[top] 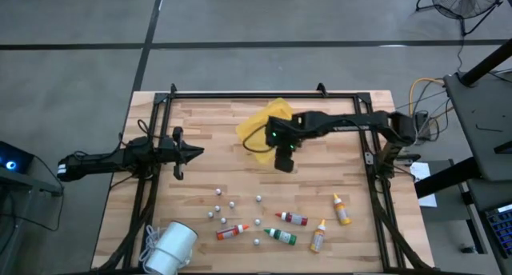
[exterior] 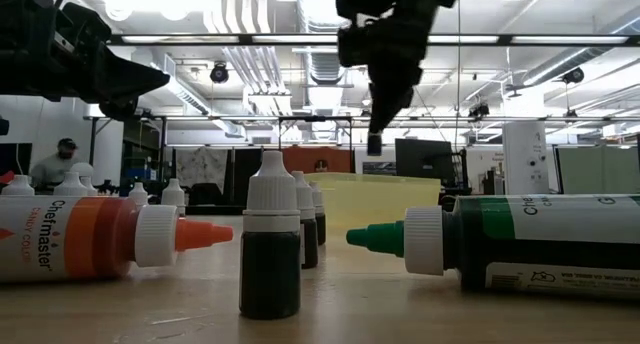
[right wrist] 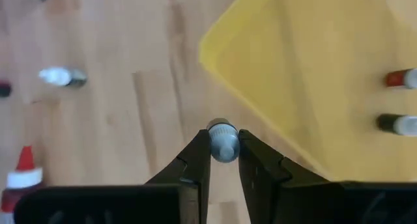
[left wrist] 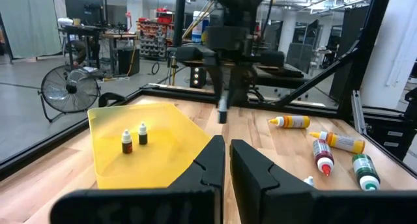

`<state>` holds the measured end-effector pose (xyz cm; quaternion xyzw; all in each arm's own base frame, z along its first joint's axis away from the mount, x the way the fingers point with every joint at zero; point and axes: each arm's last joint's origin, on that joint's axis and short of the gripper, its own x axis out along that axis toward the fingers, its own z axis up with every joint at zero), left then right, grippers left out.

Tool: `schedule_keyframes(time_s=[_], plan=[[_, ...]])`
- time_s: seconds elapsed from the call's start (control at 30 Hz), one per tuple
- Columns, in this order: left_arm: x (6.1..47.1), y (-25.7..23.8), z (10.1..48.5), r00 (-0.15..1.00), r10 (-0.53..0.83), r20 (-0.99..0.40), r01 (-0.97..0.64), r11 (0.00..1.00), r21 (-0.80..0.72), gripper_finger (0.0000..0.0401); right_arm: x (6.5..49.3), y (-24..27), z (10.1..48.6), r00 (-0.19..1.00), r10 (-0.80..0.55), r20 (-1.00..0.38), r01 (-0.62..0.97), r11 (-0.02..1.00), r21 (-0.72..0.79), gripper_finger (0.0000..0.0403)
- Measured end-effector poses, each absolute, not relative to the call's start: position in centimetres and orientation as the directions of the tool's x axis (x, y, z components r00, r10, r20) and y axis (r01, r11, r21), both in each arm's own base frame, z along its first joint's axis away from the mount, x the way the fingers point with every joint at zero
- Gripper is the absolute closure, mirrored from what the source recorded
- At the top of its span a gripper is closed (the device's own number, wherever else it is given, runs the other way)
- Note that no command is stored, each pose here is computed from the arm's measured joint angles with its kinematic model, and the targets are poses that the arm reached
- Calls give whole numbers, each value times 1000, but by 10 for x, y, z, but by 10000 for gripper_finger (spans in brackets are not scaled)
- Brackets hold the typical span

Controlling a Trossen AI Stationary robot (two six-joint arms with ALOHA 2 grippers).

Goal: Pick & Place food coloring
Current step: Put the small black food coloring bottle into the yellow bin

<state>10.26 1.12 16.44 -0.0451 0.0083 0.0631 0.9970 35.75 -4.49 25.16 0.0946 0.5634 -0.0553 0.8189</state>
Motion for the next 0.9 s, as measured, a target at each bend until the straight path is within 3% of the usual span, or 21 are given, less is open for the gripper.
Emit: schedule_keyframes(time_s=[0.9], plan=[[103, 11, 164, 992, 127, -22, -128, 988, -89, 401, 351, -140, 255, 308, -63, -949, 308, 951, 37, 349]])
